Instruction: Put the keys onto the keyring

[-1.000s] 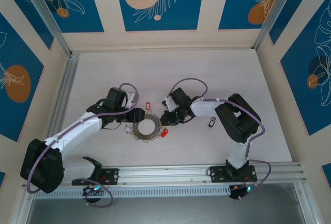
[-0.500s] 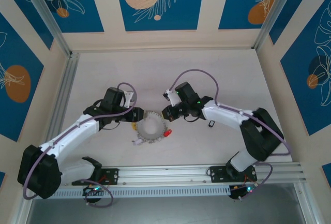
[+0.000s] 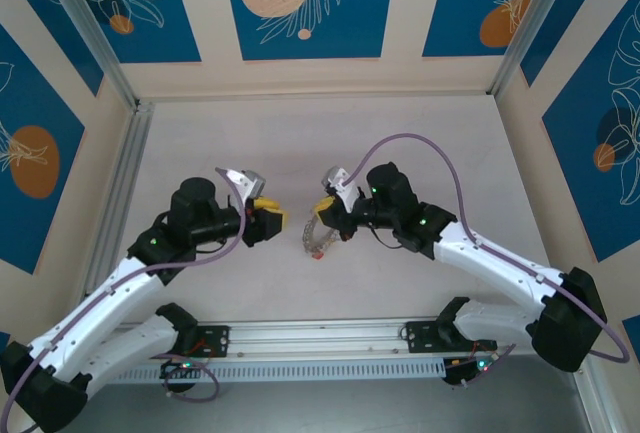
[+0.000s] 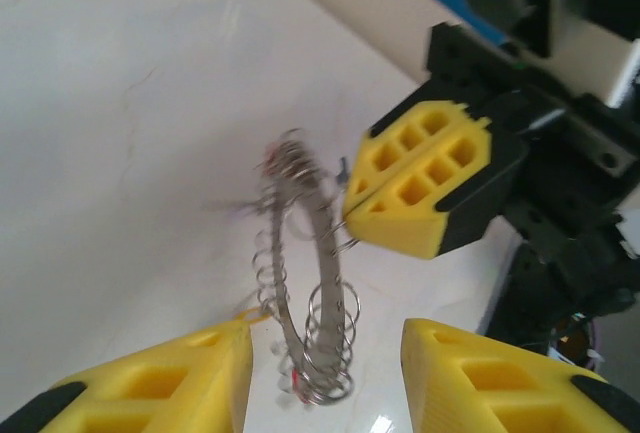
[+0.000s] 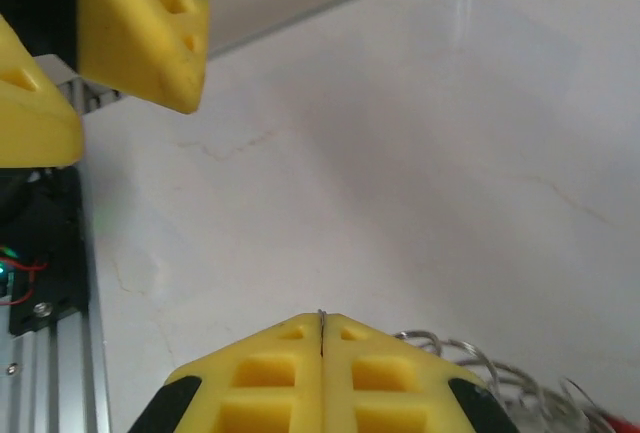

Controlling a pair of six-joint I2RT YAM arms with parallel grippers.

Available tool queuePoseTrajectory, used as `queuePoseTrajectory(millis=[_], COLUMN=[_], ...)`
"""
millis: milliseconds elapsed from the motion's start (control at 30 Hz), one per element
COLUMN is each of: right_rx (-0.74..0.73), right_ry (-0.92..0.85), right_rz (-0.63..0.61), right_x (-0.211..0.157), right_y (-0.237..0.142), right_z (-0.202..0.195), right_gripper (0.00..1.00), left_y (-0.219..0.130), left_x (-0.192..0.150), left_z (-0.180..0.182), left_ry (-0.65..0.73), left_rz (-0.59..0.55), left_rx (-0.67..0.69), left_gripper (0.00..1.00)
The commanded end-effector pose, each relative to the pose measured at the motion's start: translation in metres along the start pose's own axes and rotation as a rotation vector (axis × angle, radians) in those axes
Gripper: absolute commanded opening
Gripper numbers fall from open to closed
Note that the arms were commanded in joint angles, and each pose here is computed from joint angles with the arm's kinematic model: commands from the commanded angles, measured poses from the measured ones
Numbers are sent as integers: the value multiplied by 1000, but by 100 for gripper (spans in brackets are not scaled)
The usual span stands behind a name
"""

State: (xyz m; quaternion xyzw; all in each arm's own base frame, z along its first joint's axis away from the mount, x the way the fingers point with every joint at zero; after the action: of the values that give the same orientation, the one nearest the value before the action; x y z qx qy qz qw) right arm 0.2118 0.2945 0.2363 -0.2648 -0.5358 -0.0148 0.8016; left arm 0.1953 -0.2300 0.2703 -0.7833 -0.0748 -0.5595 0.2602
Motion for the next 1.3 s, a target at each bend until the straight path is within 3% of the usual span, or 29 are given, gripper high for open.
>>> queuePoseTrajectory(millis=[0, 300, 533, 1267], right_rx=[141, 342, 409, 484], right_ry=[-99, -53, 9, 60], right_rz=[-62, -167, -231, -256], right_x=[19, 43, 53, 51], right_y=[-9, -35, -48, -50], right_z=[29, 55, 55, 63], right_gripper=[0, 0, 0, 0], left_y=[0, 7, 2, 20], left_x=[21, 28, 30, 36], left_z=[-20, -45, -60, -58], left_ry=[102, 133, 127, 203], left_rz=[-56, -68, -115, -131], left_rx=[-102, -264, -347, -285], left_gripper=[43, 38, 36, 27])
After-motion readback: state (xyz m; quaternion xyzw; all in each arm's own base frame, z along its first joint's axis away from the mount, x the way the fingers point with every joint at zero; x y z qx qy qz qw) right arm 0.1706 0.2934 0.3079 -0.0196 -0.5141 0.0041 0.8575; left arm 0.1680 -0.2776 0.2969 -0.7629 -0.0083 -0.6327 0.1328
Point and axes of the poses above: each hand's point on the last joint's axis, 136 mm out from that joint toward the fingers, its own y axis out along the fingers, its own z axis along the line the jaws close on, x = y × z, the point moved 1 cm from there along -y, back along the fingers, and after that the axes turned 9 degrees about y, right-handed, at the moved point
